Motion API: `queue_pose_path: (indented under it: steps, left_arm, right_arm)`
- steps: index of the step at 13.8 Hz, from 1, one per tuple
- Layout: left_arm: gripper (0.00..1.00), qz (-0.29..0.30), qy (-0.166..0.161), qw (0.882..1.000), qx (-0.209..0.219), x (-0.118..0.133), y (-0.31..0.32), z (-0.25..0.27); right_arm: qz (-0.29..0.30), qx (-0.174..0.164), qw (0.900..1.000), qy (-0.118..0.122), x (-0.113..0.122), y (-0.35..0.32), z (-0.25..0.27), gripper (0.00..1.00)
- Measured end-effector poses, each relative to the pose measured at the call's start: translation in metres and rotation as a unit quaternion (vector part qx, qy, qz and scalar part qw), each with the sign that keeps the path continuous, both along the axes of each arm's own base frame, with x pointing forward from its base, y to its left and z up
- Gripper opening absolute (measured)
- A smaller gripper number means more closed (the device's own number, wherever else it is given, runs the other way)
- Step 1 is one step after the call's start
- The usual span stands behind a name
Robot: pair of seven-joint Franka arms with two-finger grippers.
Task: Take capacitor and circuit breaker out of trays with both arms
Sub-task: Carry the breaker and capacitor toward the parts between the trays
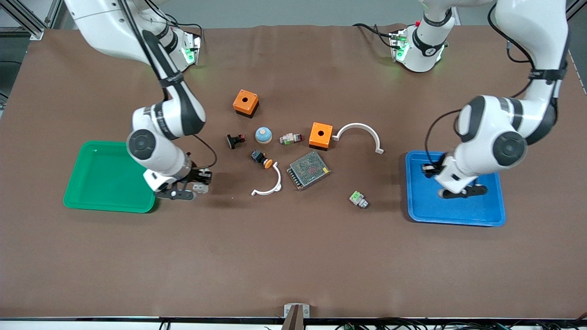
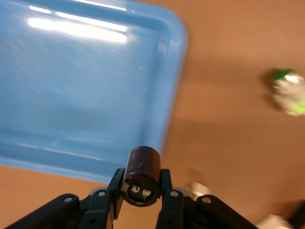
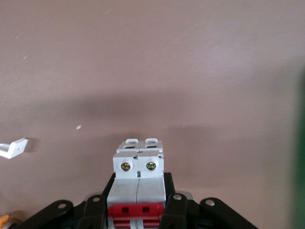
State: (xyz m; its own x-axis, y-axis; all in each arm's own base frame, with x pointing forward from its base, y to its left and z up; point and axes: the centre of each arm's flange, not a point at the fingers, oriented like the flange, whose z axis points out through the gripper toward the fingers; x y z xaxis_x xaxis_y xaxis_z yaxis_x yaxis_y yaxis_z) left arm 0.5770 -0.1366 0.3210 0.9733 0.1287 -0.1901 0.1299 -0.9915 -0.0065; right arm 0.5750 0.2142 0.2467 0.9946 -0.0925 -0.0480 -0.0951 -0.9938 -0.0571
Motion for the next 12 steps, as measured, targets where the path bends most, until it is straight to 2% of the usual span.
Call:
queue_pose_path:
  steps: [4, 7, 12]
  left_arm:
    - [0.34, 0.034, 0.003, 0.999, -0.001, -0.035, -0.099, -0.005]
    - [0.34, 0.050, -0.006, 0.999, -0.003, -0.061, -0.149, -0.031]
    - [0.34, 0.061, -0.003, 0.998, -0.009, -0.096, -0.178, -0.096]
  right_arm:
    - [0.003, -0.001, 1.000, -0.003, -0.003, 0.055, -0.009, 0.40]
    - [0.006, -0.004, 1.000, 0.001, -0.010, 0.086, -0.022, 0.40]
    - [-0.005, -0.013, 1.000, 0.011, -0.022, 0.109, -0.039, 0.40]
